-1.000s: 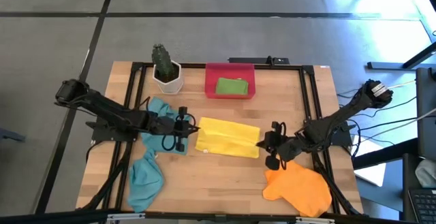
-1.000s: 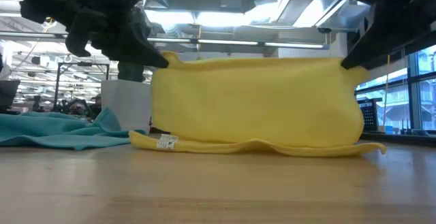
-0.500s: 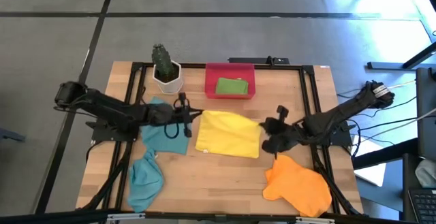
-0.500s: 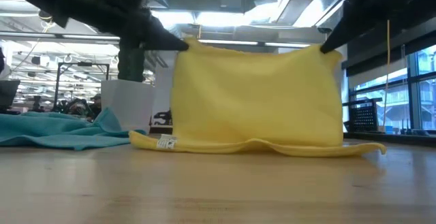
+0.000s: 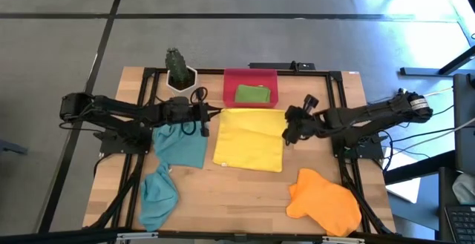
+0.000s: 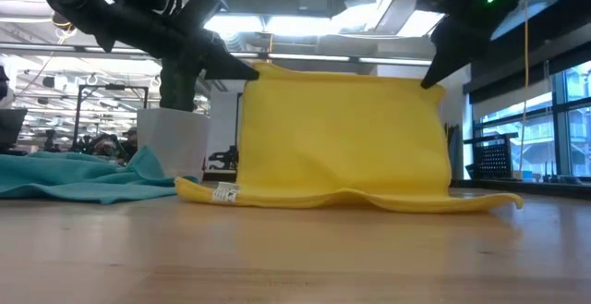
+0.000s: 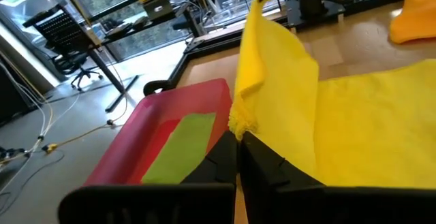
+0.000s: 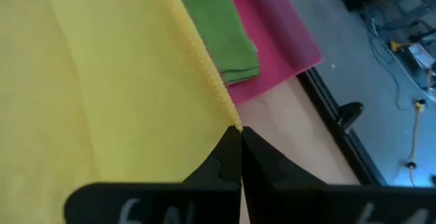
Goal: Fold microfiber towels
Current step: Fold the yellow microfiber towel
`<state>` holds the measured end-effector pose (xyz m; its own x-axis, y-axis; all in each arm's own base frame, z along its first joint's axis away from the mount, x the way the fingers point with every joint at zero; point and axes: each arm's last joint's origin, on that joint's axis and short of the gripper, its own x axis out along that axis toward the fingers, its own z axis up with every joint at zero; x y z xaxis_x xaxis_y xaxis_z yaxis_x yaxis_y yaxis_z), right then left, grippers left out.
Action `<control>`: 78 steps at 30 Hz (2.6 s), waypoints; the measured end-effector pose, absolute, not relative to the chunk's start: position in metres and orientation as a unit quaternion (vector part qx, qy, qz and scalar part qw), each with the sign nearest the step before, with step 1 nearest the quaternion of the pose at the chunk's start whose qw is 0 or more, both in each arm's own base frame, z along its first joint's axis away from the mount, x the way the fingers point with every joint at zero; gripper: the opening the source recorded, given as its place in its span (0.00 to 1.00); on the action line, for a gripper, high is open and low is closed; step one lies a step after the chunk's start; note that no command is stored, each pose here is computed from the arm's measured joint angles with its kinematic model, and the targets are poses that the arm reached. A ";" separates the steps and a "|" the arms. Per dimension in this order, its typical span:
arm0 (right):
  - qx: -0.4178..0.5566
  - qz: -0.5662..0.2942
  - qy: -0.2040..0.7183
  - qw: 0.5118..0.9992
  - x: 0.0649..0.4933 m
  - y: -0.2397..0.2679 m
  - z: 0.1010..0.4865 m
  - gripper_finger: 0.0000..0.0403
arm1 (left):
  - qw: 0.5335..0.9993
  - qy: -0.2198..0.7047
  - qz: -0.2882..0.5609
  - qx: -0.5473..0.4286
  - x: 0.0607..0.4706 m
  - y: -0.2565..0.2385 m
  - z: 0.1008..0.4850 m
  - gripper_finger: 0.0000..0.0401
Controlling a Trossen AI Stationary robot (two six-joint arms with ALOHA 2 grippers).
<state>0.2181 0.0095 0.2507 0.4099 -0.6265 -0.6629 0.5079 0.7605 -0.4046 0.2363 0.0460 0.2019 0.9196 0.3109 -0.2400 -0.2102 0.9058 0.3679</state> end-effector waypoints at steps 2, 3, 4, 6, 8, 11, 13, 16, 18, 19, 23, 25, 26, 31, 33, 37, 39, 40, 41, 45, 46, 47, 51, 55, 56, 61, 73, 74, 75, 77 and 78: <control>-0.082 -0.343 0.427 0.833 0.219 0.003 0.251 0.00 | 0.963 0.149 0.134 0.179 0.236 0.046 0.202 0.00; -0.088 -0.346 0.426 0.831 0.220 0.000 0.252 0.00 | 0.962 0.149 0.133 0.186 0.236 0.046 0.202 0.00; -0.092 -0.350 0.426 0.829 0.221 -0.003 0.252 0.00 | 0.961 0.149 0.132 0.193 0.236 0.046 0.202 0.00; -0.092 -0.353 0.426 0.828 0.222 -0.008 0.253 0.00 | 0.961 0.148 0.132 0.195 0.236 0.046 0.203 0.00; -0.080 -0.345 0.426 0.833 0.223 -0.011 0.253 0.00 | 0.960 0.150 0.132 0.194 0.236 0.046 0.202 0.00; -0.067 -0.332 0.423 0.841 0.225 -0.010 0.254 0.00 | 0.959 0.163 0.129 0.194 0.236 0.046 0.200 0.00; -0.061 -0.324 0.421 0.845 0.226 -0.007 0.253 0.00 | 0.958 0.177 0.126 0.190 0.235 0.046 0.197 0.00; -0.036 -0.294 0.423 0.856 0.226 0.002 0.253 0.00 | 0.957 0.201 0.112 0.177 0.233 0.044 0.192 0.00; -0.019 -0.272 0.421 0.865 0.227 0.010 0.251 0.00 | 0.957 0.214 0.098 0.169 0.233 0.042 0.189 0.00; -0.016 -0.262 0.420 0.869 0.227 0.014 0.249 0.00 | 0.957 0.219 0.093 0.165 0.233 0.040 0.187 0.00; 0.005 -0.224 0.420 0.880 0.224 0.030 0.236 0.00 | 0.957 0.227 0.071 0.165 0.233 0.031 0.185 0.00; 0.019 -0.203 0.419 0.885 0.222 0.038 0.227 0.00 | 0.958 0.226 0.058 0.168 0.234 0.024 0.185 0.00; 0.026 -0.192 0.419 0.887 0.221 0.042 0.223 0.00 | 0.958 0.226 0.052 0.169 0.234 0.021 0.185 0.00; 0.050 -0.149 0.412 0.897 0.216 0.060 0.209 0.00 | 0.959 0.221 0.019 0.176 0.235 0.005 0.185 0.00; 0.052 -0.130 0.408 0.902 0.214 0.067 0.206 0.00 | 0.960 0.220 0.007 0.172 0.235 -0.001 0.185 0.00; 0.065 -0.088 0.387 0.916 0.213 0.079 0.201 0.00 | 0.958 0.227 -0.015 0.172 0.233 -0.011 0.183 0.00; 0.073 -0.071 0.376 0.921 0.213 0.083 0.198 0.00 | 0.956 0.236 -0.025 0.175 0.232 -0.016 0.181 0.00; 0.076 -0.065 0.373 0.922 0.212 0.084 0.196 0.00 | 0.954 0.241 -0.030 0.175 0.232 -0.017 0.180 0.00; 0.076 -0.061 0.373 0.923 0.211 0.085 0.193 0.00 | 0.954 0.245 -0.033 0.172 0.231 -0.019 0.178 0.00; 0.072 -0.079 0.379 0.919 0.207 0.083 0.186 0.00 | 0.952 0.250 -0.028 0.176 0.234 -0.021 0.174 0.00; 0.067 -0.087 0.382 0.918 0.206 0.082 0.185 0.00 | 0.951 0.249 -0.023 0.184 0.235 -0.021 0.174 0.00; 0.061 -0.098 0.384 0.916 0.206 0.080 0.184 0.00 | 0.950 0.247 -0.013 0.192 0.235 -0.019 0.174 0.00; 0.039 -0.149 0.391 0.907 0.209 0.071 0.196 0.00 | 0.951 0.201 0.062 0.225 0.239 -0.006 0.187 0.00; 0.000 -0.216 0.401 0.890 0.212 0.058 0.216 0.00 | 0.949 0.131 0.135 0.252 0.242 0.014 0.206 0.00; -0.010 -0.232 0.401 0.886 0.213 0.054 0.222 0.00 | 0.947 0.119 0.148 0.258 0.242 0.020 0.209 0.00; -0.046 -0.310 0.400 0.861 0.214 0.035 0.242 0.00 | 0.941 0.117 0.167 0.270 0.239 0.045 0.211 0.00; -0.088 -0.380 0.408 0.825 0.218 -0.004 0.242 0.00 | 0.945 0.165 0.152 0.236 0.234 0.064 0.200 0.00; -0.089 -0.380 0.406 0.826 0.219 -0.006 0.243 0.00 | 0.945 0.166 0.152 0.236 0.234 0.064 0.200 0.00; -0.085 -0.378 0.406 0.828 0.220 -0.007 0.243 0.00 | 0.945 0.168 0.153 0.236 0.233 0.064 0.200 0.00; -0.079 -0.369 0.406 0.832 0.221 -0.007 0.243 0.00 | 0.944 0.179 0.151 0.235 0.233 0.064 0.198 0.00; -0.078 -0.367 0.406 0.834 0.221 -0.007 0.243 0.00 | 0.943 0.185 0.149 0.232 0.233 0.063 0.197 0.00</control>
